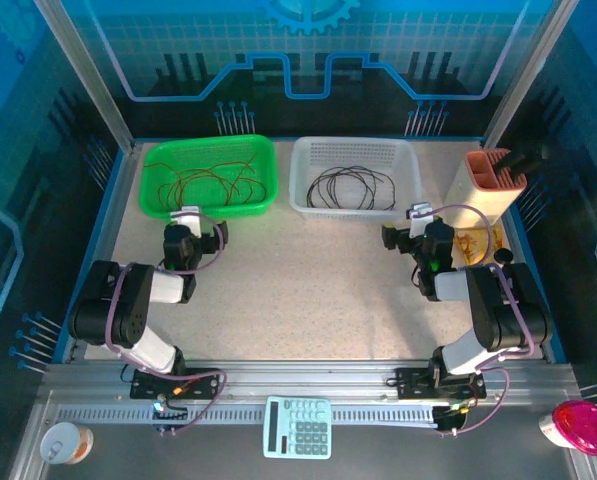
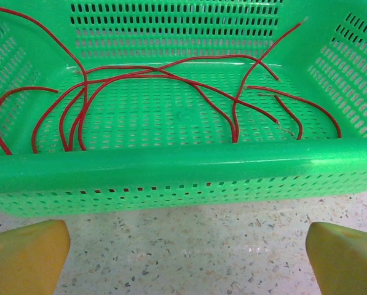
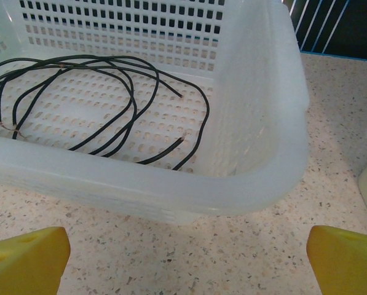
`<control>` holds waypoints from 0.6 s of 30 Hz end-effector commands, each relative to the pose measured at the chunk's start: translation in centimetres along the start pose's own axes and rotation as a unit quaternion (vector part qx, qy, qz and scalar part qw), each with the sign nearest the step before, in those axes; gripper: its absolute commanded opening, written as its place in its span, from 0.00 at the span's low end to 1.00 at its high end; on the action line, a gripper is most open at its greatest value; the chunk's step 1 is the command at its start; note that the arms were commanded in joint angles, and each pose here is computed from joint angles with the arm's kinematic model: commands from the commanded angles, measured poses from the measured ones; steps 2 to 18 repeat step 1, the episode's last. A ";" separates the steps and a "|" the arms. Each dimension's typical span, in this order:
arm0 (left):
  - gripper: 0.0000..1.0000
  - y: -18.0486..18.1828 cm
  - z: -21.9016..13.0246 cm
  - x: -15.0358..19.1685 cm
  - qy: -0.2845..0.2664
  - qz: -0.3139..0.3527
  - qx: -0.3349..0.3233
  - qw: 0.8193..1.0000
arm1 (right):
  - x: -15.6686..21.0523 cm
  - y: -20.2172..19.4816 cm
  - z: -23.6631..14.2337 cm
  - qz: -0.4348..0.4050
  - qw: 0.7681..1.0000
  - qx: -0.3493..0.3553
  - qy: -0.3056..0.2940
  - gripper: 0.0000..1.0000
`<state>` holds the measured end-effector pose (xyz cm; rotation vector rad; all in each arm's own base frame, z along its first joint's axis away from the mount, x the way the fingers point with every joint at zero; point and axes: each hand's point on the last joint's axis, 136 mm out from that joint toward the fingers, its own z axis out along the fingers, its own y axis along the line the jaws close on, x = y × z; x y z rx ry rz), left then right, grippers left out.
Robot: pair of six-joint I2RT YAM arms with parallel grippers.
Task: Untangle the cables
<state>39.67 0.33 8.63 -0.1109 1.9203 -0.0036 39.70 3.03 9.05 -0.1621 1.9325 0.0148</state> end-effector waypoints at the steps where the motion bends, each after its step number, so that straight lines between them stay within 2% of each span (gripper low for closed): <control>1: 0.99 -0.2 -0.1 -1.1 -0.017 0.001 0.001 1.000 | -0.7 0.0 0.0 0.006 1.000 -0.008 -0.010 1.00; 18: 0.99 -0.2 -0.1 -1.1 -0.017 0.001 0.001 1.000 | -0.7 0.0 0.0 0.006 1.000 -0.008 -0.010 1.00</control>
